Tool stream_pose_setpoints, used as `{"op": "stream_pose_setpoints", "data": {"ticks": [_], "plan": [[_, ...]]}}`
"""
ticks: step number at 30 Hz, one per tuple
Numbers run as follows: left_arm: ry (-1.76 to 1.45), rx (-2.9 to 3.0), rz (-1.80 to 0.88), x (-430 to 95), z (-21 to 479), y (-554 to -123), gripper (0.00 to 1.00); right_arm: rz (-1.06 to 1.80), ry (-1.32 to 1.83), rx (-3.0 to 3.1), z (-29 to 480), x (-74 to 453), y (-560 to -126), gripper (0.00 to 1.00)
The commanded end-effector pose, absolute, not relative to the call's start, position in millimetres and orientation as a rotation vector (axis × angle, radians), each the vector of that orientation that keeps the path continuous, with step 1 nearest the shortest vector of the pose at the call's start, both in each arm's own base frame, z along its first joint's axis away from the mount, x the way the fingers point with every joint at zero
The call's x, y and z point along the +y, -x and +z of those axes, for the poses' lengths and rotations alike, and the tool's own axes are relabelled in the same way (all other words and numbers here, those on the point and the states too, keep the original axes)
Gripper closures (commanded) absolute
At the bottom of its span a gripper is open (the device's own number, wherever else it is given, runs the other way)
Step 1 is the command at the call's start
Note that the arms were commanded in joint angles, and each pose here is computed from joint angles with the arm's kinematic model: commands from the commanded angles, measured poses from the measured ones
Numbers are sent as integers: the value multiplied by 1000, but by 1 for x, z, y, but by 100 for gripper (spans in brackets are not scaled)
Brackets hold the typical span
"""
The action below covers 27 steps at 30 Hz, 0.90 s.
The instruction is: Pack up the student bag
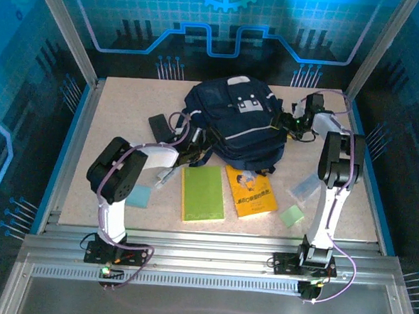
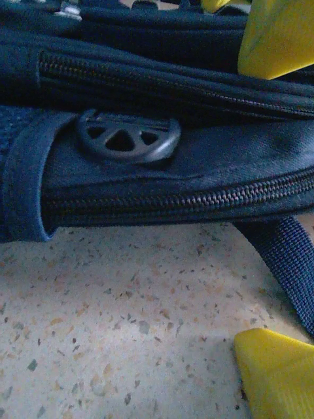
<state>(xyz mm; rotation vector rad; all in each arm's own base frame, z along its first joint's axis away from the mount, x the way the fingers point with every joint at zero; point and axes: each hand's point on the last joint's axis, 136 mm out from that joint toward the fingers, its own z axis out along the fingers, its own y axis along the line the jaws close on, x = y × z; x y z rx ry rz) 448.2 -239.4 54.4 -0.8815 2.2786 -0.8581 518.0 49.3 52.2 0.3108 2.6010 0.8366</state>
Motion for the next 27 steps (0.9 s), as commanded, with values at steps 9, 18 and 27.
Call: {"op": "stream_pose_setpoints", "data": {"ticks": [9, 18, 27], "plan": [[735, 2087, -1004, -253, 101, -546, 1, 1161, -233, 2508, 135, 119, -427, 88], [723, 2076, -957, -196, 106, -608, 1, 1204, -129, 2666, 112, 224, -360, 66], [722, 2149, -708, -104, 121, -588, 1, 969, -170, 2673, 123, 179, -353, 28]]}}
